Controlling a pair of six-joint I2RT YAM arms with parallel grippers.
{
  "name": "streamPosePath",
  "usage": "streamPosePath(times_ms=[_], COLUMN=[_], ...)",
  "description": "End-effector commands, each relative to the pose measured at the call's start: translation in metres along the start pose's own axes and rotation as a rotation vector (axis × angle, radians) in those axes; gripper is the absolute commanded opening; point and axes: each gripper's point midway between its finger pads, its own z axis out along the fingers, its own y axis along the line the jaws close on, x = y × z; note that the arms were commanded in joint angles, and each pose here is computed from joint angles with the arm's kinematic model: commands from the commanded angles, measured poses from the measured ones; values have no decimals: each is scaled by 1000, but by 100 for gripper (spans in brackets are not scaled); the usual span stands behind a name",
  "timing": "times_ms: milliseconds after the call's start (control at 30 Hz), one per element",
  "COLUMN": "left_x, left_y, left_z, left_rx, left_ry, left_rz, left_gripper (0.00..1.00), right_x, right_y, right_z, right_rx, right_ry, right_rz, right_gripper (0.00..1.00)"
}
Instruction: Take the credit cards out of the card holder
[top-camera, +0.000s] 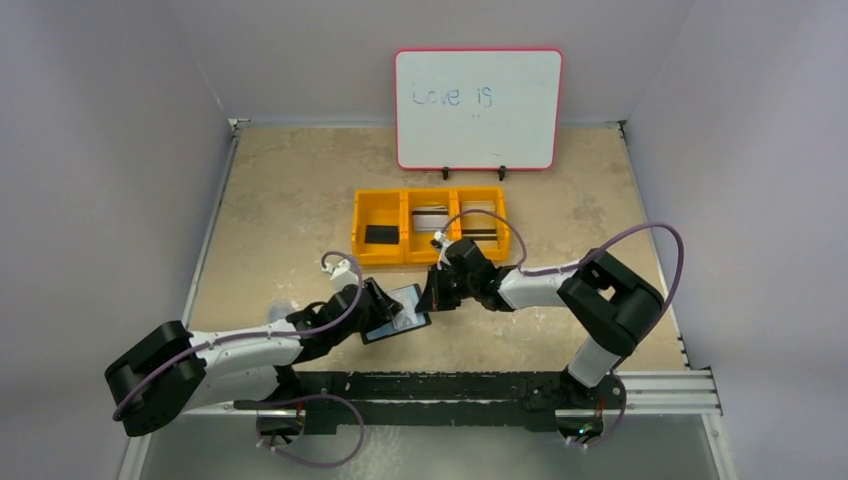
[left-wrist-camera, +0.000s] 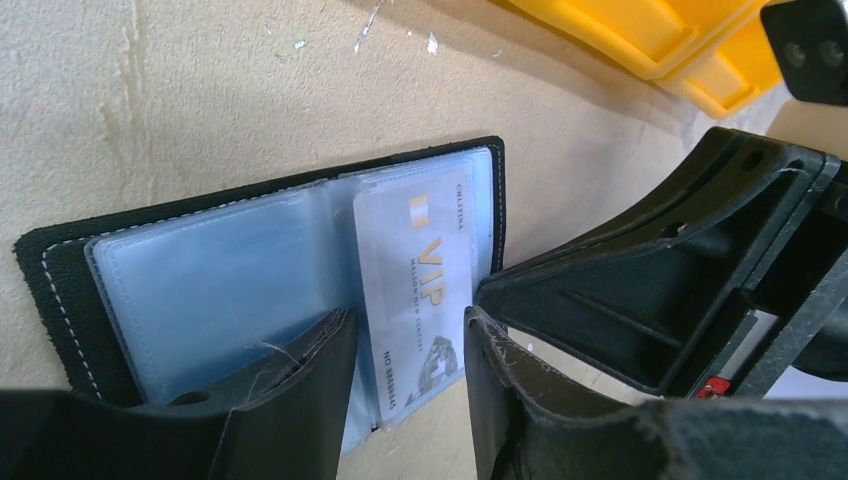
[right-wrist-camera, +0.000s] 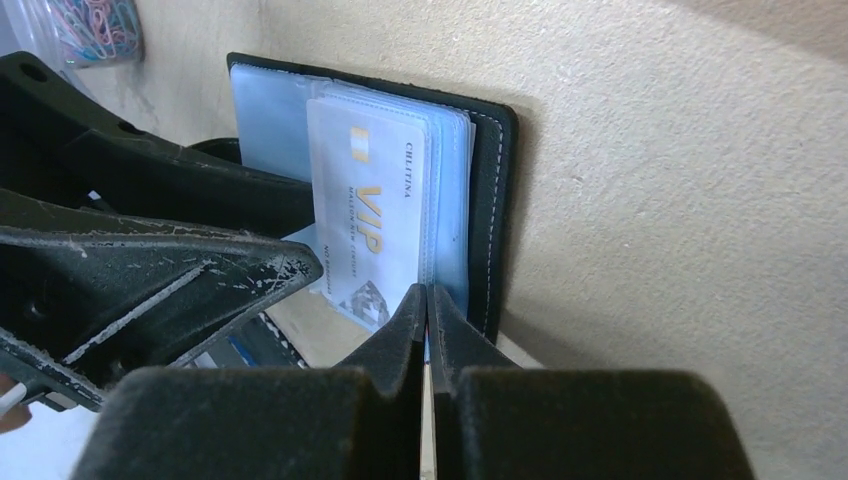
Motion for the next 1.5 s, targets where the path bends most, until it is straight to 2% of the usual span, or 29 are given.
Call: streamPosePath(times_ms=[0,233,333,533,700,833,1033,1167,1333,1467], left_x=[4,7,6,5,3,1,-1,-1,3,4], left_y=[5,18,19,23,21,18,14,14,19,22], left_z=[2,1,0,-1,-3,-6,-10,-11,-9,-8], left_rx=[29,51,51,74,93,100,121,141,128,92], left_ry=[-8,-29,-35,-50,-61,-65,-66,-73,-59,-48], left_rz=[-59,-121,-120,-145,-152,-143,-117,-117,-110,-88], left_gripper=[43,41,37,23,6,0,0,0,0,5], right_x=[2,2,3,6,7,5,1,-2,-2,-6], right_y=[5,4,1,-4,-8,-8,2,7,4,-7], right_z=[4,6,8,13,13,12,10,12,20,24], right_rx=[-34,-20,-13,7,26,31,-17,-44,-32,29], right_ry=[28,32,37,59,60,53,36,34,47,37], right_rz=[-5,0,7,19,25,18,10,19,14,9], right_gripper=[0,4,4,4,4,7,19,24,25,25])
